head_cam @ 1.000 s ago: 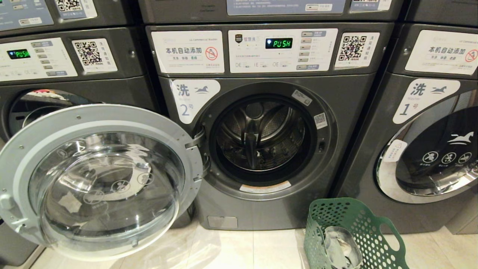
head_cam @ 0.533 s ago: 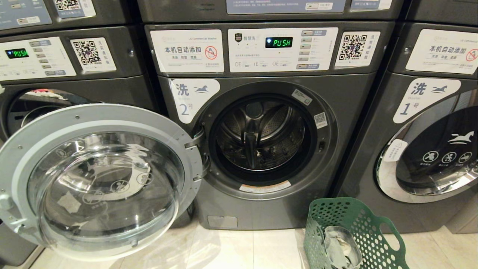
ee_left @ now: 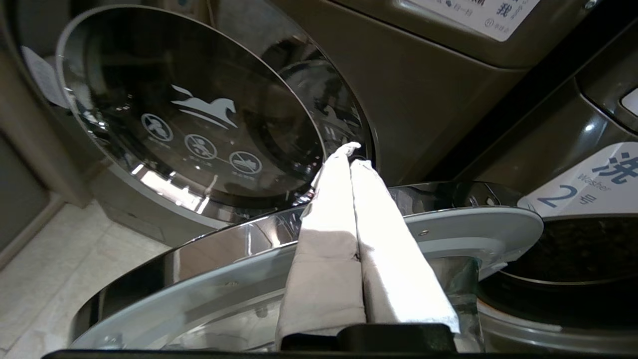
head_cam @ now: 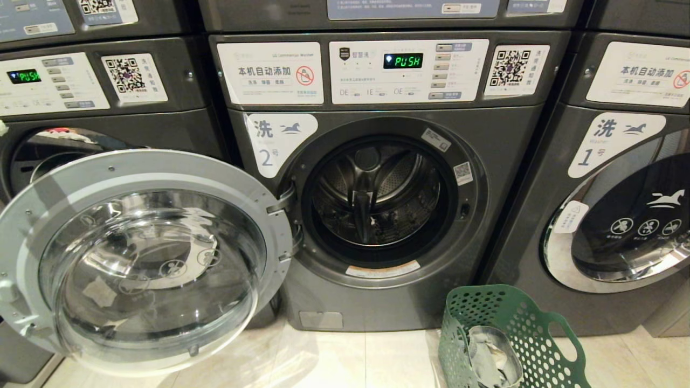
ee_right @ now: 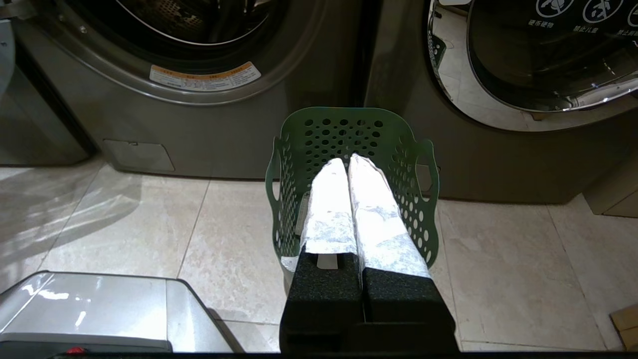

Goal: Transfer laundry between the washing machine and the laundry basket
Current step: Close the washing machine door with the left hand

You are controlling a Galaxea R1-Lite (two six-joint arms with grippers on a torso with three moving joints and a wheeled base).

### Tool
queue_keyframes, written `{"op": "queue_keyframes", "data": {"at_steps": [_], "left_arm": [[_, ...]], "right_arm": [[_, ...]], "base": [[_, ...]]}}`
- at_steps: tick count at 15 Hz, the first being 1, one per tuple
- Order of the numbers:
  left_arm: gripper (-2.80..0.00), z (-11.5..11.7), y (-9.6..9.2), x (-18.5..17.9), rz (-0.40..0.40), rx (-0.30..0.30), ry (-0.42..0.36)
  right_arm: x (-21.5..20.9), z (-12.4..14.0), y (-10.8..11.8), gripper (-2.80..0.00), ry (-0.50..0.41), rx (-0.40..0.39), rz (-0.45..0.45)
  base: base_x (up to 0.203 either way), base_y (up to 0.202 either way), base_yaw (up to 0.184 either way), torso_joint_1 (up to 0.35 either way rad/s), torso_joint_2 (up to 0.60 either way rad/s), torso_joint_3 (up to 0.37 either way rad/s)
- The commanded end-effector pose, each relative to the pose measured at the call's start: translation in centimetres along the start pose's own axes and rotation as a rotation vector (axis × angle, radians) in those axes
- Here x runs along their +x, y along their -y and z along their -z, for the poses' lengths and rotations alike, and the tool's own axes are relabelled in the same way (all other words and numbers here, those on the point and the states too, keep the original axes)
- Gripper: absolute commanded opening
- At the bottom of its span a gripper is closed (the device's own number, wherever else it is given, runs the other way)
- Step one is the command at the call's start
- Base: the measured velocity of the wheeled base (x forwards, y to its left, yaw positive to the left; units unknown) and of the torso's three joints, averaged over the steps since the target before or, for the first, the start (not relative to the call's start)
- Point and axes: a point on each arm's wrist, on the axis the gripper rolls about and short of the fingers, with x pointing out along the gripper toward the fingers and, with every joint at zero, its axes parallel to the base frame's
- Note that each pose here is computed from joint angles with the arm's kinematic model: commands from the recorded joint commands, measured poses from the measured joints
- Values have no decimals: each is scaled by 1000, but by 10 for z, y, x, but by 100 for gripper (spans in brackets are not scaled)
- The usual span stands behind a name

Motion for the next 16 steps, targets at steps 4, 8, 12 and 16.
{"op": "queue_keyframes", "data": {"at_steps": [4,8,12,16], "left_arm": [[-280,-1,-27,54,81,-39,-102],[-280,4,-34,91,135,-10,-146],[-280,10,-39,104,140,-60,-261],[-280,13,-41,106,141,-96,-333]], "right_arm": [[0,0,0,-280,0,1,-1],[0,0,0,-280,0,-2,-2],[0,0,0,-280,0,-2,-2],[0,0,0,-280,0,-4,-2]], "base": [[0,0,0,0,0,0],[0,0,0,0,0,0],[0,0,0,0,0,0],[0,0,0,0,0,0]]}}
